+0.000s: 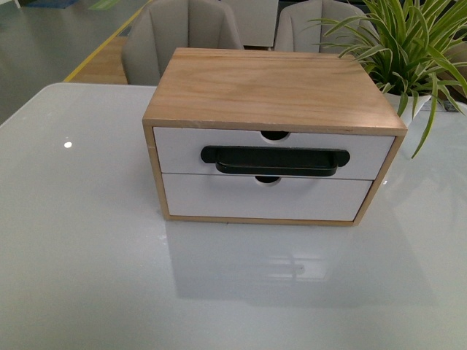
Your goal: Close drawer sideways
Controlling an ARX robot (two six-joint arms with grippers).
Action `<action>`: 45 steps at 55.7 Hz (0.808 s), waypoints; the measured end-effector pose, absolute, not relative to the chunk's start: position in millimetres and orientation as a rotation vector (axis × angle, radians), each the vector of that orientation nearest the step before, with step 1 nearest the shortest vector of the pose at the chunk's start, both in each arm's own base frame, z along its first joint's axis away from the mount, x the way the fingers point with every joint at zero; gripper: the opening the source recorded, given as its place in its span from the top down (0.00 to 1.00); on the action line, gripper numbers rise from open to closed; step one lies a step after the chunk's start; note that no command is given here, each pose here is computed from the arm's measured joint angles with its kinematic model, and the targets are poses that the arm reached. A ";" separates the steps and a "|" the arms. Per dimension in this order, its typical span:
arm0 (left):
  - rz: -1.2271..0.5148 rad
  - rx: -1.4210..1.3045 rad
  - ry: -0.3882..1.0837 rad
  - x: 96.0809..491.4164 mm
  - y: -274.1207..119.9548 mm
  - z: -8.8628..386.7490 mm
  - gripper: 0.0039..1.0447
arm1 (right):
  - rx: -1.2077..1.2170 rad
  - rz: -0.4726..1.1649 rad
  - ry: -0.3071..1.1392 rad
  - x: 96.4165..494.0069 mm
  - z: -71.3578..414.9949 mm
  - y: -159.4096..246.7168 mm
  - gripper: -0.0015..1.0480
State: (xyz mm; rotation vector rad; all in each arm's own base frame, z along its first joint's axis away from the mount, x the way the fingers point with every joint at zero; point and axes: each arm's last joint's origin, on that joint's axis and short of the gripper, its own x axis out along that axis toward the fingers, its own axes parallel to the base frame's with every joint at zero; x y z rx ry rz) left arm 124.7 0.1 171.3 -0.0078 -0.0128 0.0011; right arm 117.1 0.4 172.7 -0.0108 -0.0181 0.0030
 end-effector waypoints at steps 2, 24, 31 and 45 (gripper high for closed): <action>0.001 -0.008 -0.014 123.8 0.1 171.5 0.99 | -0.011 0.003 -0.019 116.3 172.7 0.4 0.98; 0.001 -0.008 -0.017 111.0 0.1 171.9 0.99 | -0.011 0.002 0.015 100.4 167.5 0.3 0.98; 0.001 -0.008 -0.019 108.6 0.1 171.9 0.99 | -0.010 0.001 -0.012 97.1 169.3 0.3 0.98; 0.001 -0.007 -0.012 97.1 0.1 168.8 0.99 | -0.010 0.002 -0.014 96.9 169.4 0.3 0.98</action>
